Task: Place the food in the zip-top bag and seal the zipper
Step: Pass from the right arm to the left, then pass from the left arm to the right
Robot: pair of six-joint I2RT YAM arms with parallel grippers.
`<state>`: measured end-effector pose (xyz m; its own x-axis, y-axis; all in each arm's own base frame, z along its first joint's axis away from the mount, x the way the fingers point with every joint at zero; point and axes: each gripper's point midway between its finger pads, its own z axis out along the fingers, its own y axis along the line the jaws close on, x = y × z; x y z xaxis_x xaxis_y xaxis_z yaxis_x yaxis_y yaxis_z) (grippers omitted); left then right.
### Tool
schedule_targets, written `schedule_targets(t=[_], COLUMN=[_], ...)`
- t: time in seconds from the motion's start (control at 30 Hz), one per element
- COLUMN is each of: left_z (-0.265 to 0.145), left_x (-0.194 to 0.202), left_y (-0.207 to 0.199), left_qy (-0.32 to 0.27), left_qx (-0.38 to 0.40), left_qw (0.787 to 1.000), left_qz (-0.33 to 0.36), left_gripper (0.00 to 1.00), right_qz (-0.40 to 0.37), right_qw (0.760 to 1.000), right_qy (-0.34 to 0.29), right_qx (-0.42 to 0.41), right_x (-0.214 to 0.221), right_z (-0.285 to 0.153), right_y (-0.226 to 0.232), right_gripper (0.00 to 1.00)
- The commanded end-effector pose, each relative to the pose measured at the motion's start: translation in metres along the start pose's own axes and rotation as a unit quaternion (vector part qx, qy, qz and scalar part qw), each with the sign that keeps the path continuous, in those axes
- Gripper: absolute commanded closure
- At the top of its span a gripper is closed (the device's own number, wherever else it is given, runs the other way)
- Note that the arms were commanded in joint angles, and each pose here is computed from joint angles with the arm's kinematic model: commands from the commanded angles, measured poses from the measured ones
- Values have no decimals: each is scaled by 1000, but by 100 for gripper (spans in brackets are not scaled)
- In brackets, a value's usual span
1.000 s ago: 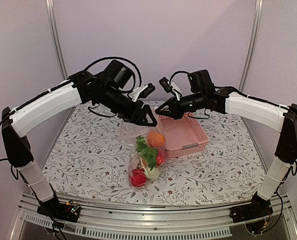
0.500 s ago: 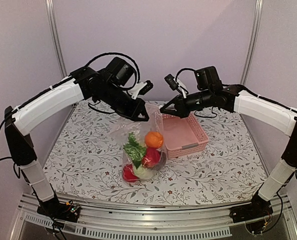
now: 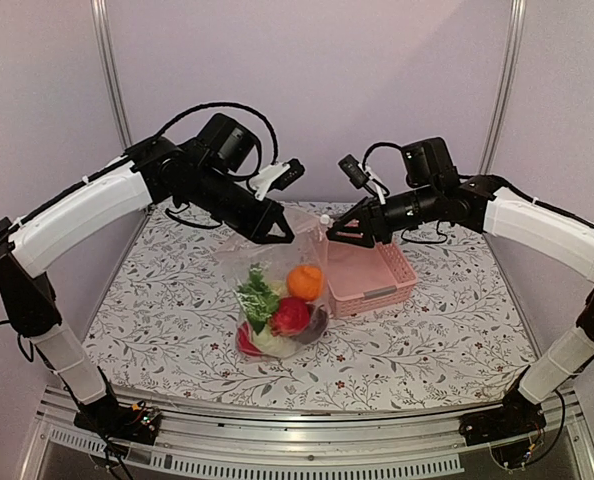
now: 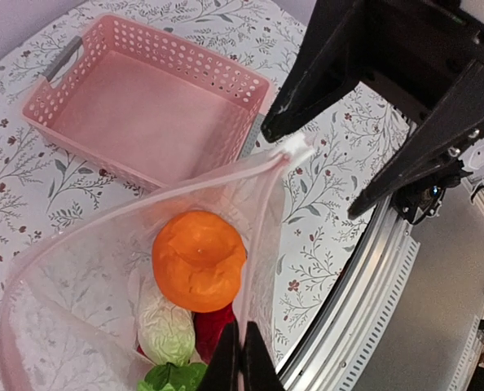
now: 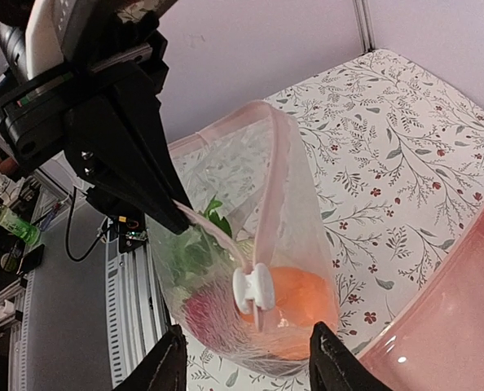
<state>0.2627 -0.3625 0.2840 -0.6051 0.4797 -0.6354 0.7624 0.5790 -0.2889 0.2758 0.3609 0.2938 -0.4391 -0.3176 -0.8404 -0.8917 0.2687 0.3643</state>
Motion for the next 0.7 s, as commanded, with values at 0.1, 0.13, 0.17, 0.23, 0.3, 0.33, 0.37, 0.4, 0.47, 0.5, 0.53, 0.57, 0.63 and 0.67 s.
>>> schedule_targets(t=[0.1,0.13,0.17,0.23,0.3,0.33,0.37,0.4,0.47,0.5,0.53,0.57,0.63,0.67], left_z=[-15,-16,-17,-18,-18,-19,-20,-21,-23,-24,-24,-24,-23,-23], left_x=[-2,-2,-1,0,1,0,0,-2,-3,-4,-3,-3,0,1], left_y=[-11,-11,-11,-11,-9,-8,-8,-8,-10,-11,-11,-10,-11,-11], left_qy=[-18,-20,-20,-18,-17,-18,-19,-21,-24,-25,-24,-23,-19,-17], left_qx=[27,27,26,24,19,18,18,20,25,26,26,26,27,27], left_qw=[999,999,999,999,999,999,999,999,999,999,999,999,999,999], left_qz=[23,25,26,27,27,26,25,25,25,24,24,23,22,22], left_gripper=[100,100,100,100,100,100,100,100,100,100,100,100,100,100], right_qz=[-51,-58,-63,-71,-71,-72,-70,-69,-74,-77,-81,-85,-91,-94], right_qw=[998,998,998,997,997,997,997,997,997,996,996,996,995,995], right_qy=[-12,-14,-17,-19,-16,-13,-9,-6,-7,-9,-13,-16,-22,-23], right_qx=[28,26,23,12,-6,-15,-21,-26,-34,-37,-37,-36,-29,-26], right_x=[-3,-4,-5,-7,-5,-5,-3,-1,0,0,-2,-4,-9,-10], right_z=[5,8,9,13,17,19,21,22,24,24,24,23,23,23], right_y=[-16,-17,-17,-17,-14,-12,-11,-11,-8,-7,-5,-5,-7,-8], right_gripper=[50,50,50,52,58,60,61,62,62,61,60,58,55,53])
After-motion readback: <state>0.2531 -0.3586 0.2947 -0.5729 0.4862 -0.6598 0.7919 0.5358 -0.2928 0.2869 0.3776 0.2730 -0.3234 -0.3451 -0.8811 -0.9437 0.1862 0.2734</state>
